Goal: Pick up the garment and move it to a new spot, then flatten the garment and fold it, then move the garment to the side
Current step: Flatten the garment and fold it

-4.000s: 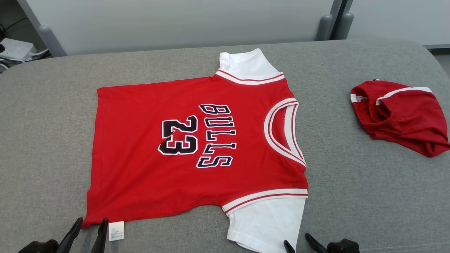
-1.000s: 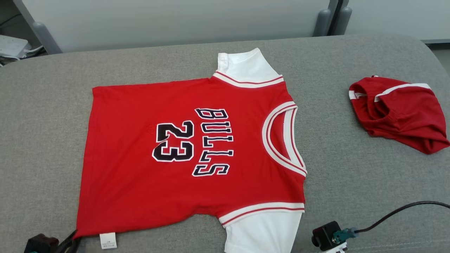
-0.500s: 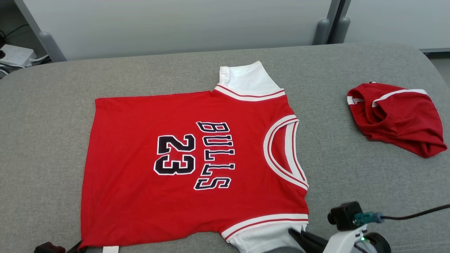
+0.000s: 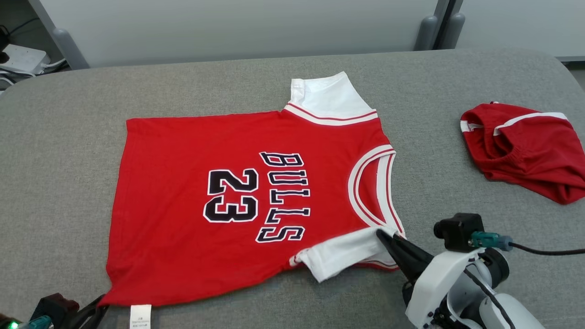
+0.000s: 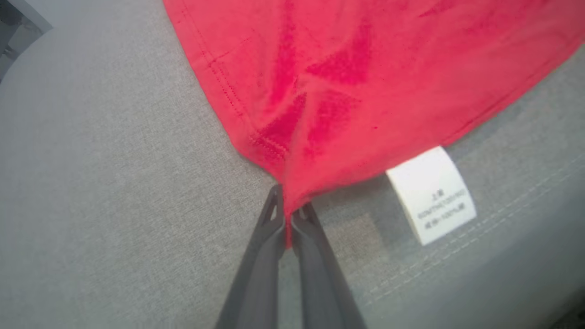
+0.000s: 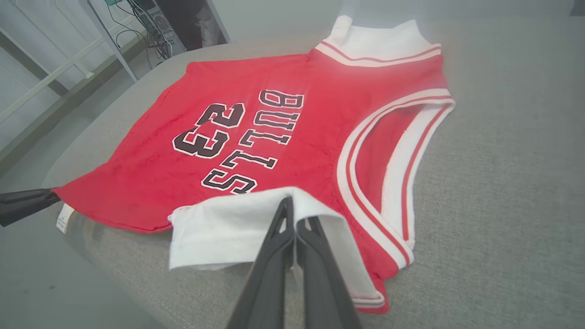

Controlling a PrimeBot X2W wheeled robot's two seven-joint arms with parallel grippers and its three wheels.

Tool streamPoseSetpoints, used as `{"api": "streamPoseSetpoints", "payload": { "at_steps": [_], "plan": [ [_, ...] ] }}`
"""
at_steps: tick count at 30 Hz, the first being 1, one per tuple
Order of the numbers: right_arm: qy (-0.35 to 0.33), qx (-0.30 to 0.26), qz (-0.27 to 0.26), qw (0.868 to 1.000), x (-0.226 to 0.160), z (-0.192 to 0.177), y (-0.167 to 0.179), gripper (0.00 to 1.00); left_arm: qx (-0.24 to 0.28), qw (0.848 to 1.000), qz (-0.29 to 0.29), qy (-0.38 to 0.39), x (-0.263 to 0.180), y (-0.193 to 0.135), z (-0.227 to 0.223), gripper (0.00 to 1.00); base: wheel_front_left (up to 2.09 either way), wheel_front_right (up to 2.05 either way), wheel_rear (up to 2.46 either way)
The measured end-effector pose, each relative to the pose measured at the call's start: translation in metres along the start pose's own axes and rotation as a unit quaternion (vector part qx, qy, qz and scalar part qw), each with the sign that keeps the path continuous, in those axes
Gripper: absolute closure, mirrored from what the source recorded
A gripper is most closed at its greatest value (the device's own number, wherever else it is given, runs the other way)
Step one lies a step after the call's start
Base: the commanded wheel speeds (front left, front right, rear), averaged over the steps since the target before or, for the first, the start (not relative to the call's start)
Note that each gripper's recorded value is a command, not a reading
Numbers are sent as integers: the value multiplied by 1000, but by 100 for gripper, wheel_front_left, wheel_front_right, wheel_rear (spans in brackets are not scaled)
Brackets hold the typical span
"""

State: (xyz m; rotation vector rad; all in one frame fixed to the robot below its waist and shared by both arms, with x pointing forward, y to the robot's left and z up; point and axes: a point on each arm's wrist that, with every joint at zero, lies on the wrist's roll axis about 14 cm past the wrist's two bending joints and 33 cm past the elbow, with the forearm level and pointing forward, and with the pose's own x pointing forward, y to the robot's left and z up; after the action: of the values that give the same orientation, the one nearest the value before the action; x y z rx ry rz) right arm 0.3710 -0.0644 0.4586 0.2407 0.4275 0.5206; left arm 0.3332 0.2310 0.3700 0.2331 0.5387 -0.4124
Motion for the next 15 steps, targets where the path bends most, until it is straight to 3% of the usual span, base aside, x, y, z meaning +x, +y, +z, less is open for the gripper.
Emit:
{"api": "streamPoseSetpoints", "payload": {
  "at_steps": [7, 15],
  "plan": [
    [-37, -18, -23, 999, 15, 21, -13, 100, 22, 997, -42, 59, -6, -8, -11, 100, 0, 0, 0],
    [-31, -18, -30, 999, 29, 16, -15, 100, 59, 991, -82, 86, -10, -2, 6, 100, 0, 0, 0]
  ]
}}
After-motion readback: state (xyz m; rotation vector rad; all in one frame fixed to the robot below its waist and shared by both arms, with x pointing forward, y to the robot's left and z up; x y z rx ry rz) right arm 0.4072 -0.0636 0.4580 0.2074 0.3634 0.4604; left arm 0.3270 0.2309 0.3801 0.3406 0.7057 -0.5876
